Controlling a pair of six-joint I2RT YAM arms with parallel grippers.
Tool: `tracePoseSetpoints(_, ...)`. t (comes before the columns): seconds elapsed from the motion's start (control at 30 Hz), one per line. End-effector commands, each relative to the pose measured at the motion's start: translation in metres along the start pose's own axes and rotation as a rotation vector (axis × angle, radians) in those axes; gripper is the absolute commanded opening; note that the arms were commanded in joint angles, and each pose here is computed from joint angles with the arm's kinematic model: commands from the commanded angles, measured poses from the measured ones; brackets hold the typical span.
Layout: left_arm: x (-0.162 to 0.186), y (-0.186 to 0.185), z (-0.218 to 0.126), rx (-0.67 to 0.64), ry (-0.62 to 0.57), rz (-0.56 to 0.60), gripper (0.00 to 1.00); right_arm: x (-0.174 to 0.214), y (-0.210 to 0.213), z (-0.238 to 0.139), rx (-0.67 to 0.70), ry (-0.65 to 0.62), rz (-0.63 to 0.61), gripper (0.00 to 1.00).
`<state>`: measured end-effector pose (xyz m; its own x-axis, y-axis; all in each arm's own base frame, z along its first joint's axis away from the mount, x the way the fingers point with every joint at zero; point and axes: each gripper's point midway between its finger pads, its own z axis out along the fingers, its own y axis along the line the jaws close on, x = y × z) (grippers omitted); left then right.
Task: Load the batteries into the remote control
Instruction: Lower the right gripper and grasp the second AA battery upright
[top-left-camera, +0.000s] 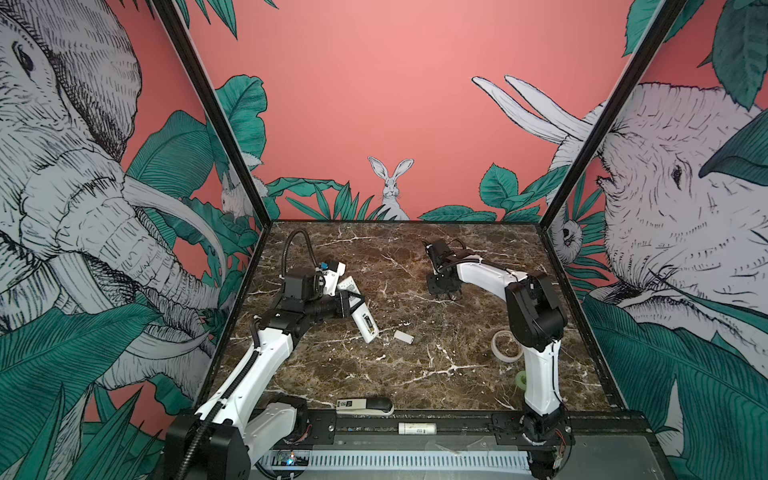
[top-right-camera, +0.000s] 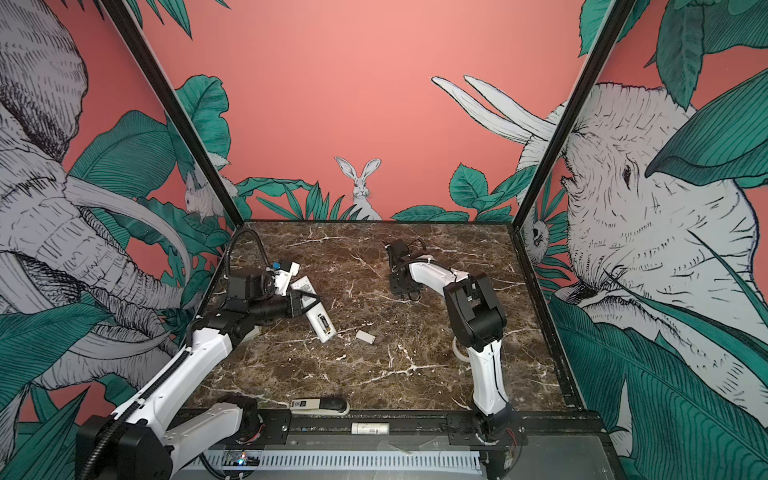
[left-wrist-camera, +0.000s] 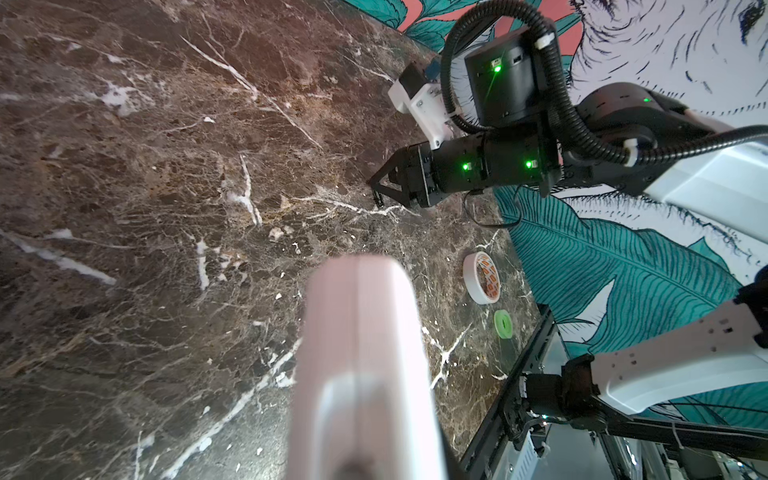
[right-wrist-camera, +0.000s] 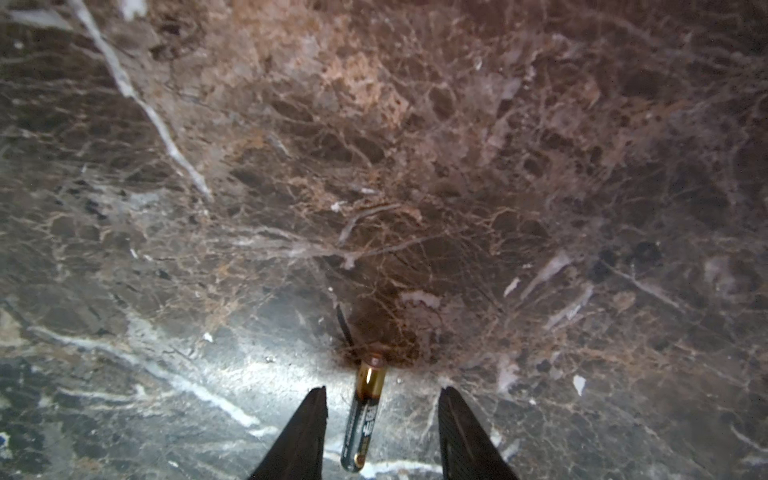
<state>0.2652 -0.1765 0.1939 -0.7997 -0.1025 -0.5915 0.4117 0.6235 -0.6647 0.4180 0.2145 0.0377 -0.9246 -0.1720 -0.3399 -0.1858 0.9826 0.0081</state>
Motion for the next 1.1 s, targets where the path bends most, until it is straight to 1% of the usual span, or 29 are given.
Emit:
tracePoseSetpoints(0.0,0.001,-0.01,-0.001,0.056,-0.009,0.006,0.0,-0.003,-0.002,0.008,0.003,0.014,0.002,0.42)
tracePoseSetpoints(0.23,0.003,-0.01,-0.002,0.055,-0.008,0.001,0.0,-0.003,0.0,0.017,-0.014,0.034,-0.001,0.33)
tracePoseSetpoints(0.5,0.003,-0.011,-0.002,0.063,-0.007,0.001,0.0,-0.005,0.004,0.022,-0.028,0.054,-0.004,0.18)
tracePoseSetpoints(0.8,0.002,-0.012,-0.001,0.075,-0.008,-0.004,0.0,0.003,0.002,0.021,-0.017,0.075,-0.014,0.15)
tracePoseSetpoints(1.07,0.002,-0.011,0.003,0.084,0.0,-0.019,0.0,-0.005,0.008,0.007,-0.062,0.024,-0.038,0.13)
